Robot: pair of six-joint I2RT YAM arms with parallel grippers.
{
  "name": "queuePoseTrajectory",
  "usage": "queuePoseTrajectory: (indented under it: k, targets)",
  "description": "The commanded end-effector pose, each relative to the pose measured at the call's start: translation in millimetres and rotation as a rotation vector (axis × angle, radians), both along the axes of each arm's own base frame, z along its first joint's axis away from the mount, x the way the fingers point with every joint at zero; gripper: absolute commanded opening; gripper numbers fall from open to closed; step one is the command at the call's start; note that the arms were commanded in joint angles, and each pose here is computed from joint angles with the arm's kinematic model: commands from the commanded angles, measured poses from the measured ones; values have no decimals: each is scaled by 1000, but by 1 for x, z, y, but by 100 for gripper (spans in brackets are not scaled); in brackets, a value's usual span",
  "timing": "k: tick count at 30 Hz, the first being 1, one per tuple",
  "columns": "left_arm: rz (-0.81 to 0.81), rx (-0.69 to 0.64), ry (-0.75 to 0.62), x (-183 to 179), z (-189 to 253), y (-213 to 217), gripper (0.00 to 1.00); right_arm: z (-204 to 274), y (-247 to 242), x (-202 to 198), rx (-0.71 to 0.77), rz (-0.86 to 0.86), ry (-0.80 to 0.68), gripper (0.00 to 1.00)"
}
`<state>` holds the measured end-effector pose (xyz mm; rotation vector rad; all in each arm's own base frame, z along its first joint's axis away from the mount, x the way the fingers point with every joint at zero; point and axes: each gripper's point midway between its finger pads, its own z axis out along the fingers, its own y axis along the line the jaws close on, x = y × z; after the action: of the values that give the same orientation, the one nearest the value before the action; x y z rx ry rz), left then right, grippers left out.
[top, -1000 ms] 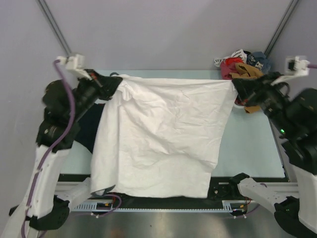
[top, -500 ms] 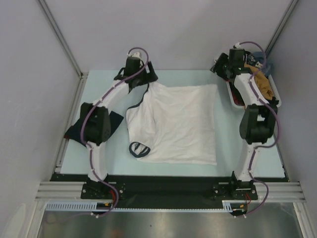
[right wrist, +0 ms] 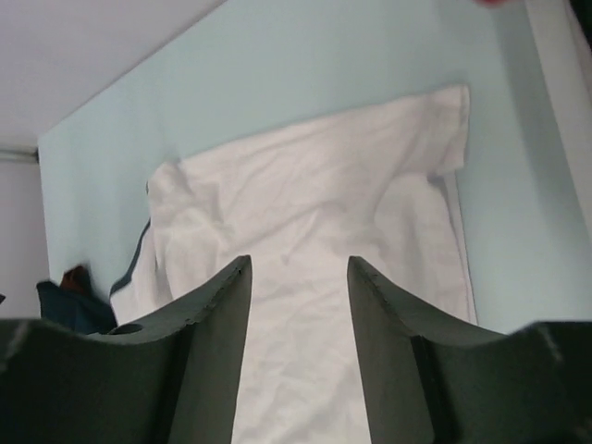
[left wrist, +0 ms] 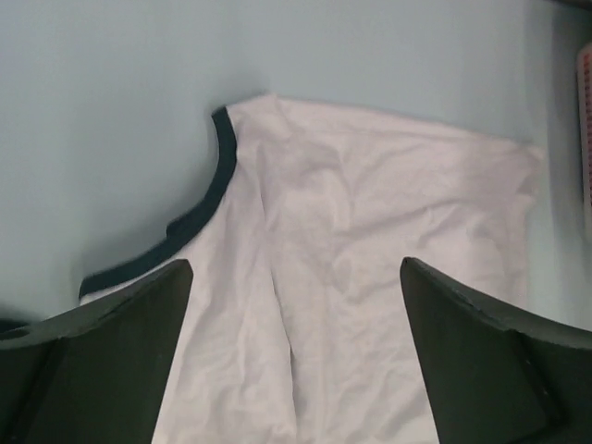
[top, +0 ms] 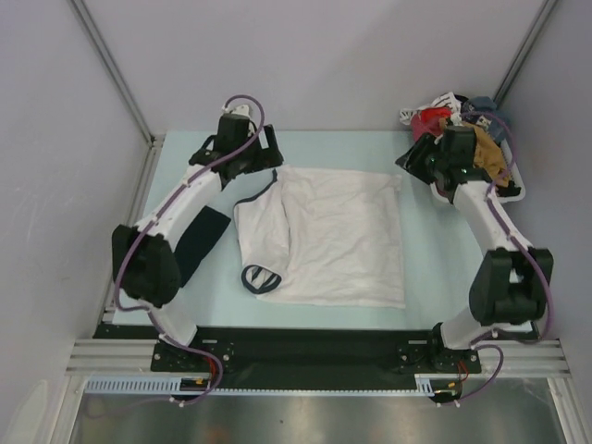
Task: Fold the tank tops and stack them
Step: Flatten the tank top out
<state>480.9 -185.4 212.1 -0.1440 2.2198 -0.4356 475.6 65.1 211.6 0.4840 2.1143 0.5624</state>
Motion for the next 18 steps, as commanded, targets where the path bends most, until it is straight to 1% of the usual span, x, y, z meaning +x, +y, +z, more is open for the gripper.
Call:
queuePoseTrajectory:
  k: [1,2,3,4,5,7,9,10,11,13,15,16,18]
  targets:
    - [-47,79,-14,-60,9,0,100,27,16,-49,6,71,-82,52]
    - [-75,100,2,-75,2,-5,100,20,16,-60,-3,65,-65,53]
    - [-87,115,22,-88,-5,-5,100,-5,13,-76,-14,53,-10,53]
    - [-101,130,50,-107,-19,-1,100,-12,12,-87,-16,54,11,53]
    - [-120,137,57,-117,-25,-3,100,-11,12,-98,-19,56,6,53]
    - [-138,145,102,-142,-46,3,100,-38,9,-119,-34,48,78,54]
    - [-144,146,118,-155,-58,7,100,-45,10,-133,-45,45,95,64]
    - [-146,151,136,-166,-70,12,100,-59,10,-146,-56,41,140,70]
    - [-143,149,132,-167,-74,14,100,-60,11,-153,-79,33,137,74]
    - [-139,158,151,-173,-87,17,100,-78,12,-170,-103,22,184,77]
    - [-132,154,160,-169,-93,17,100,-85,15,-181,-101,-1,195,77]
    - [-124,158,174,-166,-99,17,100,-98,17,-190,-100,2,222,77]
    - [-101,156,179,-155,-107,18,100,-105,22,-197,-97,-4,228,75]
